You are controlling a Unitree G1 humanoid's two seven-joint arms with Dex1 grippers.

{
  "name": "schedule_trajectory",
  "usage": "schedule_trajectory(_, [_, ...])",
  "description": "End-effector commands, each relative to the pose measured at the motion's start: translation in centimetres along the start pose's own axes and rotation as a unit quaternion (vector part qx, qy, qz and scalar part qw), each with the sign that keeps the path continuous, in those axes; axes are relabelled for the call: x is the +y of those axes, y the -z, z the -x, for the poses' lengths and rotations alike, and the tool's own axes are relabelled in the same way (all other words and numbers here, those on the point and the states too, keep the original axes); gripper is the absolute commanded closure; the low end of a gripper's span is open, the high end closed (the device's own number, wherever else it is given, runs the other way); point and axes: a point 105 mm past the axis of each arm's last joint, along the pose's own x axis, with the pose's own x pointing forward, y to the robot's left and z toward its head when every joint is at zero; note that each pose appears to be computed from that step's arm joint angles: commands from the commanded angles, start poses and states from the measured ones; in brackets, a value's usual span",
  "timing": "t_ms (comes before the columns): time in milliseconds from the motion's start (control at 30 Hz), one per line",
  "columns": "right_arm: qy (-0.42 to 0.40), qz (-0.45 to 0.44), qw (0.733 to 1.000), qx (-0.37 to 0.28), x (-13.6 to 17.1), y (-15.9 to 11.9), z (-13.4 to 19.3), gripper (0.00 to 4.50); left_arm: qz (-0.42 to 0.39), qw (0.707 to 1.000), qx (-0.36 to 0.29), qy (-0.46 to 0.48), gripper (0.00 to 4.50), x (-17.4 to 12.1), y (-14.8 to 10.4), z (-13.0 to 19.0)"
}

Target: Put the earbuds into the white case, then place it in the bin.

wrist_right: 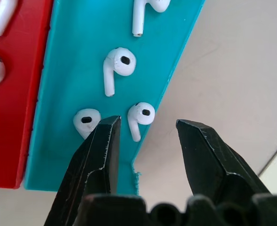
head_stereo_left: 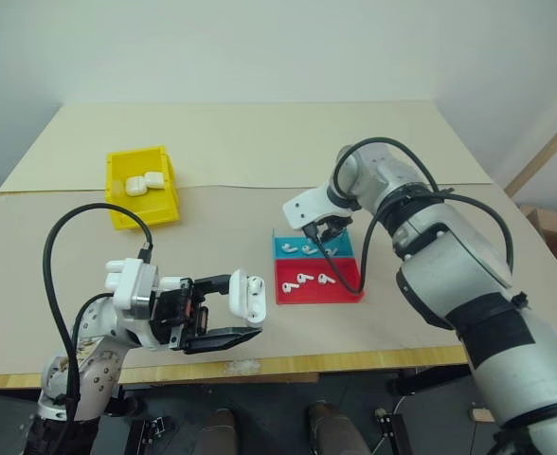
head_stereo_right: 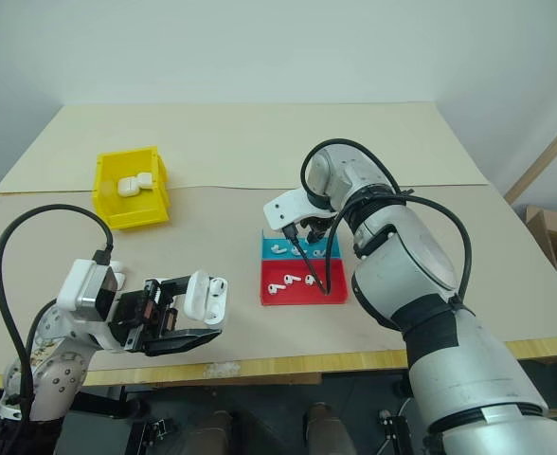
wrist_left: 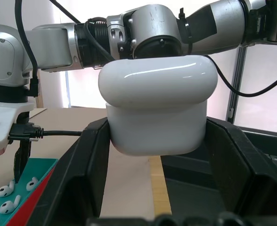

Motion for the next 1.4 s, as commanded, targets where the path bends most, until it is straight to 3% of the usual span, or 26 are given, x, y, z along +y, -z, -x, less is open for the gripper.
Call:
schedule_trajectory(33, [0.021, 0.006, 1.000, -0.004, -0.7, -0.1, 0.6, 2.20, -0.020, 1.000, -0.003, 0.009, 1.73, -0.5, -0.6, -0.2])
schedule_trajectory(600, [-0.018, -0.033, 0.997, -0.061, -0.4, -3.3, -0.2, 2.20, -0.020, 1.000, -0.001, 0.009, 1.73, -0.7, -2.1, 0.2])
schedule_trajectory(1400, [-0.043, -0.087, 0.995, -0.026, 0.8, -2.0, -1.6, 2.20, -0.018, 1.000, 0.003, 0.006, 1.73, -0.8, -1.7, 0.6])
